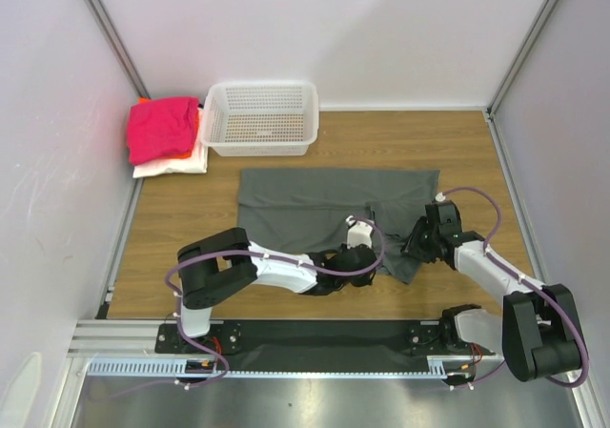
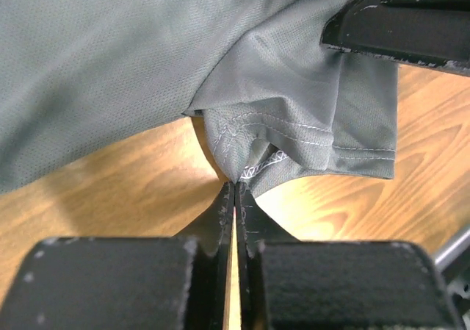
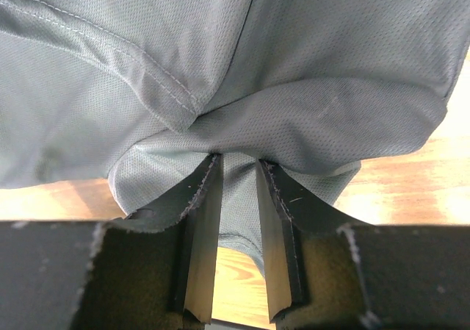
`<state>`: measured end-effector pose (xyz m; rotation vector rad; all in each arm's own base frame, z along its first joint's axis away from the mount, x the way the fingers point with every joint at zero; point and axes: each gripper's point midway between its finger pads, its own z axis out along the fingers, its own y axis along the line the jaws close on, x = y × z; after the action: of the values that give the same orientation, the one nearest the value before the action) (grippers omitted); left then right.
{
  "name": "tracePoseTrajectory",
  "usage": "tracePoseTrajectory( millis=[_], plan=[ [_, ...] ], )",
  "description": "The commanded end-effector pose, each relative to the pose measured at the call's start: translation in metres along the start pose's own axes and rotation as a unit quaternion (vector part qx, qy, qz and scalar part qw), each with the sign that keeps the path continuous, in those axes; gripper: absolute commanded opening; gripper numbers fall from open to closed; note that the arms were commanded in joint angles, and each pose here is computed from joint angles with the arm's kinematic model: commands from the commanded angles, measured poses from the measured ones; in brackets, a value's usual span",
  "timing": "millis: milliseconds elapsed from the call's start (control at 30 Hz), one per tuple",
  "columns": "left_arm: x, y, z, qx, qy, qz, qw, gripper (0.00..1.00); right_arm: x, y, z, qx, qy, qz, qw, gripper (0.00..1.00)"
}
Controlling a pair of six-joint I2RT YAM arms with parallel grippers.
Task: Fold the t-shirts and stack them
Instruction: Fold the tshirt
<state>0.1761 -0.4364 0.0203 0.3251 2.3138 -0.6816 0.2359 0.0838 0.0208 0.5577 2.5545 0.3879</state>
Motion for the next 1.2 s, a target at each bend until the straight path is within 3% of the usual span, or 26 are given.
tracePoseTrajectory(
  millis=[0,100,300,433,733,1033,1167],
  plan=[
    [-0.010,-0.001,-0.013,0.011,-0.004,-0.026,1.000,0.10,0.005,-0.016,-0.003,0.031,0.003,-0.006,0.999,0.31],
    [-0.024,-0.002,-0.017,0.006,-0.024,-0.013,1.000,0.21,0.008,-0.013,-0.007,0.021,0.008,-0.007,1.000,0.30],
    [-0.061,-0.015,-0.032,0.004,-0.085,0.056,0.995,0.30,0.010,-0.010,-0.016,0.009,0.004,-0.005,1.000,0.31],
    [-0.065,-0.029,-0.027,0.017,-0.092,0.115,0.989,0.29,0.010,-0.011,-0.015,0.015,0.007,-0.003,1.000,0.31],
    [-0.043,-0.036,-0.002,0.017,-0.060,0.164,0.985,0.24,0.008,-0.013,-0.014,0.019,0.006,-0.005,1.000,0.31],
    [-0.035,-0.026,0.003,-0.003,-0.047,0.171,0.984,0.24,0.007,-0.013,-0.014,0.021,0.006,-0.006,1.000,0.32],
    [-0.028,-0.026,0.009,-0.003,-0.039,0.177,0.983,0.30,0.007,-0.013,-0.014,0.022,0.006,-0.007,1.000,0.32]
  ],
)
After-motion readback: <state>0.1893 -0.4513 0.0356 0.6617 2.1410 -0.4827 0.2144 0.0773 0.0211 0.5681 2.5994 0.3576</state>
